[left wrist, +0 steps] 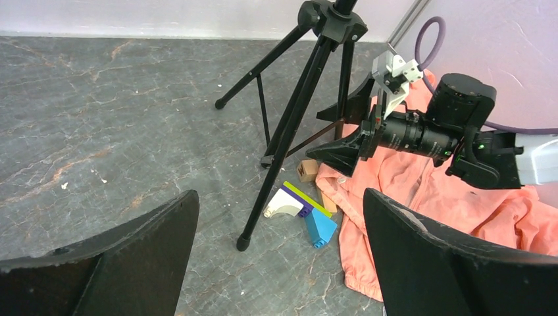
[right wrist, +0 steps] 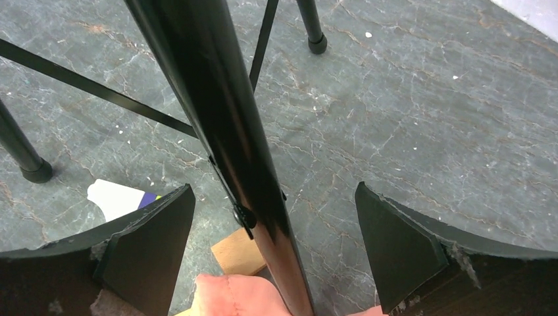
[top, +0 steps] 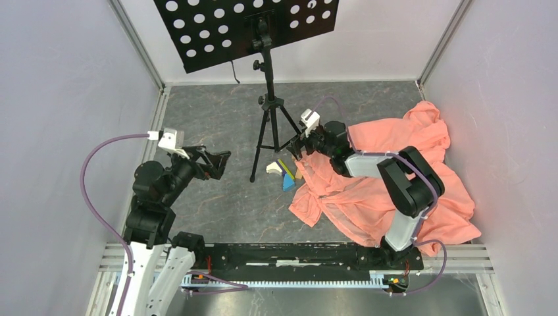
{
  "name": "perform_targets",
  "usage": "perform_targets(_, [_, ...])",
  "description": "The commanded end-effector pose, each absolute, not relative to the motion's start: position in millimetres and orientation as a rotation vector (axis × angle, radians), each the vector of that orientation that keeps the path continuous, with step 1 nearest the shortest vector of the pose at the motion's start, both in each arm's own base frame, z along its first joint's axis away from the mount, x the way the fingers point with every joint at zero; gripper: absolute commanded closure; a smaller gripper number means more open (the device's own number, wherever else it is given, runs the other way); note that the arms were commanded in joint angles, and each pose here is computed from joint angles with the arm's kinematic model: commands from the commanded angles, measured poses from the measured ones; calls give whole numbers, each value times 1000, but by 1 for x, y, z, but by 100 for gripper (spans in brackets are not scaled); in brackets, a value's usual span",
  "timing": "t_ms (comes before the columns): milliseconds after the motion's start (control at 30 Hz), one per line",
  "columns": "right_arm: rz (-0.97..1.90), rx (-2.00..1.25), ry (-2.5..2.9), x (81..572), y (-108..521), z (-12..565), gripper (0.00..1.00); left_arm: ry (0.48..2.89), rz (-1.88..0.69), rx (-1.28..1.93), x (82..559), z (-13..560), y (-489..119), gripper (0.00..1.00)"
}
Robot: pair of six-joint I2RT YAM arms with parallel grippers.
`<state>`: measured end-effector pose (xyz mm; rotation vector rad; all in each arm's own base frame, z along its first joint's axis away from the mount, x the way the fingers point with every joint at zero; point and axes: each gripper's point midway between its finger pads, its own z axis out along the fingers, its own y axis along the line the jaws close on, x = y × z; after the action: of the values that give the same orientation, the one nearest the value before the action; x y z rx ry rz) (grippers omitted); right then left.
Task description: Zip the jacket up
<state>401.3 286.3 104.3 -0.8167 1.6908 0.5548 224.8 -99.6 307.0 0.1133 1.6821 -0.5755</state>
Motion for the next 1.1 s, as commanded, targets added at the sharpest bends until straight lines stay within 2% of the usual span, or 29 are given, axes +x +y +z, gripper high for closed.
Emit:
perform_targets(0, [581, -814, 1577, 417, 302, 124, 1, 1645, -554, 163, 228, 314, -100, 0])
perform_targets(1067, [587, -751, 1578, 455, 344, 100, 1, 1638, -549, 155, 227, 315, -99, 0])
